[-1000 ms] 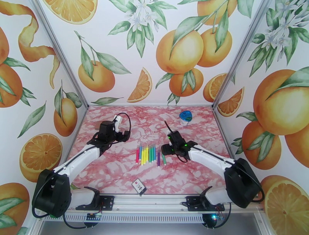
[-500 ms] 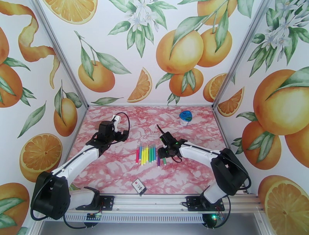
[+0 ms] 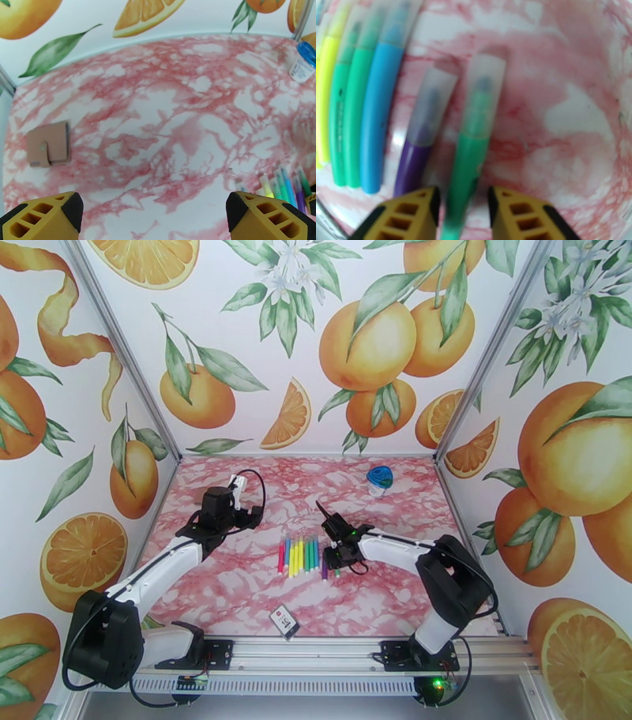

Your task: Open the pen caps

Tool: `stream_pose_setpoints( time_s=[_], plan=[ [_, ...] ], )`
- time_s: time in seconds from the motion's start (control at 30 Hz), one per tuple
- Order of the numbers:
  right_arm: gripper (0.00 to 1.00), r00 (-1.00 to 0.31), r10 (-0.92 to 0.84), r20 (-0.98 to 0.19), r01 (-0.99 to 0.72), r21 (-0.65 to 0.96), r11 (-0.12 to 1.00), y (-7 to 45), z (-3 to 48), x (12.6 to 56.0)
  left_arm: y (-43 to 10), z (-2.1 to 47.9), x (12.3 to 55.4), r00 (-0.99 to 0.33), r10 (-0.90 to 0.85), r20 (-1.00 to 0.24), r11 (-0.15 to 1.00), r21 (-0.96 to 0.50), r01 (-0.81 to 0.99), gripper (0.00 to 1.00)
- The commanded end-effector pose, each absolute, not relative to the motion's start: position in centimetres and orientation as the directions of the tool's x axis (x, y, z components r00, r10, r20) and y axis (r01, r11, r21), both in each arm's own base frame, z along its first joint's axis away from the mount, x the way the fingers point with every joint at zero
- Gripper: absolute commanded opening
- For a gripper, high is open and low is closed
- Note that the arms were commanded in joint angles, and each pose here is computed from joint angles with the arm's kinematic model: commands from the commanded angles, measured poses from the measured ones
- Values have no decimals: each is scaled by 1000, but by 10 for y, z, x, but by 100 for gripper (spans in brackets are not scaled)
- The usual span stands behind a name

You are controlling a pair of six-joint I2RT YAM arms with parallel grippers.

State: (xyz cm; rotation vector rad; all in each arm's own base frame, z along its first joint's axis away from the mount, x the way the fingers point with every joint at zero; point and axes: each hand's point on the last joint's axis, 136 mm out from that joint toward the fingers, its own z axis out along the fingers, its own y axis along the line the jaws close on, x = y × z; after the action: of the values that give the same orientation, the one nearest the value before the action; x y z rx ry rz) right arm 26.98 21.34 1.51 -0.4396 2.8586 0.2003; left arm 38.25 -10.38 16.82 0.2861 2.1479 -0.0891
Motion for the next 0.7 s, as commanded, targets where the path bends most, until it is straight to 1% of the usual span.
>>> stream_pose_setpoints(
  time_s=[0.0,0.27,0.43,0.67],
  plan=[
    [36,-938,-262,-228,-288,87,954,214,12,268,-104,178,382,-520,168,-838,970,48,237,100],
    [34,-949,-259,-181,-272,50,961,208,5,265,-104,180,382,-515,164,-841,971,45,235,100],
    [29,-955,-250,-163,-258,33,966,205,2,265,-105,179,382,-516,164,-841,971,44,235,100],
    [20,-953,-236,-188,-246,31,969,207,9,271,-108,178,383,-514,153,-844,969,25,247,100]
  ],
)
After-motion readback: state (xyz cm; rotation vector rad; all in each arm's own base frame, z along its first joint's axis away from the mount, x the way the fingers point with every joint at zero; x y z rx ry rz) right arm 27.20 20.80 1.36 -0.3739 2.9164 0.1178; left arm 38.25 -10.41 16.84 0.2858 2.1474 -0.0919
